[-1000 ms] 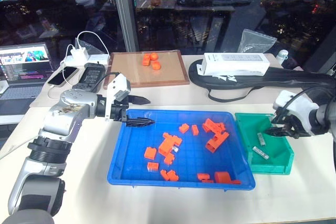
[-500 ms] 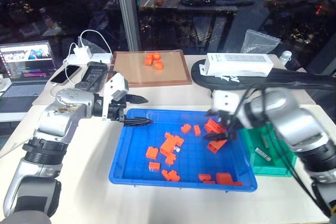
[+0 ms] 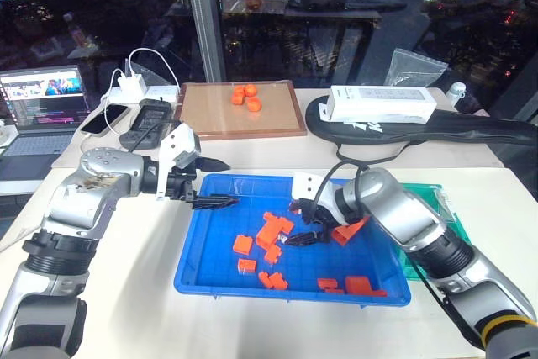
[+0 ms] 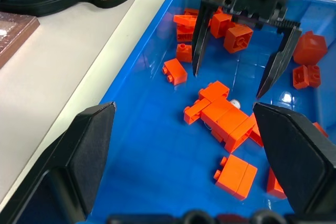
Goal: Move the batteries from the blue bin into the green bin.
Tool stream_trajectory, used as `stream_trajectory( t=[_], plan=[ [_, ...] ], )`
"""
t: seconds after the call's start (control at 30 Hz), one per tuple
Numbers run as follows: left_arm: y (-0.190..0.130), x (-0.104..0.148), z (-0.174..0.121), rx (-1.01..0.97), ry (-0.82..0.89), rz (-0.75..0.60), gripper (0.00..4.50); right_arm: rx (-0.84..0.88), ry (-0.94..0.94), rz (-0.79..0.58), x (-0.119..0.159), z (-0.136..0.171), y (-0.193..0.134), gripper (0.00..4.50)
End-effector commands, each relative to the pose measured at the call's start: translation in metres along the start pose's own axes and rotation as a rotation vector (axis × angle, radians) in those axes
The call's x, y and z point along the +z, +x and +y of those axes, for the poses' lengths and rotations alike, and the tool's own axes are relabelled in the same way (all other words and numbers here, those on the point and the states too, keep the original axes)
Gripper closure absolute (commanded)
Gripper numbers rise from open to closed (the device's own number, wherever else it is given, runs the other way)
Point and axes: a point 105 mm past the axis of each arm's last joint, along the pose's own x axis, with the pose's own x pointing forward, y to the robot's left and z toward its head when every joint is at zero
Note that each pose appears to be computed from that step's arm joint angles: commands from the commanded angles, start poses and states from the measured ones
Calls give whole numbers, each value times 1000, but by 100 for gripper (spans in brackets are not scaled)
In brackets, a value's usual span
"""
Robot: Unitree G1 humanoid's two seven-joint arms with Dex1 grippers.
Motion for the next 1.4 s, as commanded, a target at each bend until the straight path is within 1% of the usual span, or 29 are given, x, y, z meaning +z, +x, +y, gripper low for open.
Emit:
stream_trajectory(
  t=[0.03,0.1,0.13,0.17,0.2,0.23,0.3,0.4,0.43,0.6,0.8,0.87,1.07,1.17,1.23,1.27,1.3,1.37,1.4],
  plan=[
    [-6,10,-1,18,41,-20,0,-29,24,-8,2,-8,0,5],
    [-6,10,-2,21,40,-18,0,-26,42,-7,1,-9,3,55],
    [-6,10,-2,23,40,-18,0,-26,51,-9,1,-9,4,69],
    [-6,10,-2,24,39,-17,0,-25,61,-12,1,-10,5,110],
    [-7,9,-2,24,39,-16,0,-23,68,-14,1,-10,6,139],
    [-7,9,-2,25,40,-14,0,-22,70,-14,1,-10,6,179],
    [-8,9,-2,28,39,-11,0,-23,78,-18,1,-10,7,244],
    [-8,9,-2,31,39,-8,0,-23,85,-33,4,-11,6,354],
    [-9,9,-2,31,38,-7,0,-23,88,-40,5,-11,6,362],
    [-8,7,-3,27,38,0,0,-59,118,-99,17,-21,-5,362],
    [-6,7,-3,20,39,0,0,-123,160,-111,11,-38,-28,362],
    [-5,7,-3,18,38,-1,0,-127,173,-103,4,-39,-39,362],
    [-5,8,-3,12,33,-9,0,-183,234,-1,-35,-42,-70,362],
    [-4,7,-3,7,33,-7,0,-180,212,65,-53,-36,-80,362],
    [-3,7,-2,5,33,-7,0,-178,190,98,-59,-33,-83,260],
    [-3,7,-2,4,33,-7,0,-178,187,100,-59,-33,-84,237],
    [-3,7,-2,2,33,-7,0,-180,183,89,-56,-34,-84,200],
    [-3,7,-1,0,34,-7,0,-192,162,47,-44,-37,-85,134],
    [-3,7,-1,-1,35,-6,0,-198,152,11,-33,-39,-83,100]
  ],
)
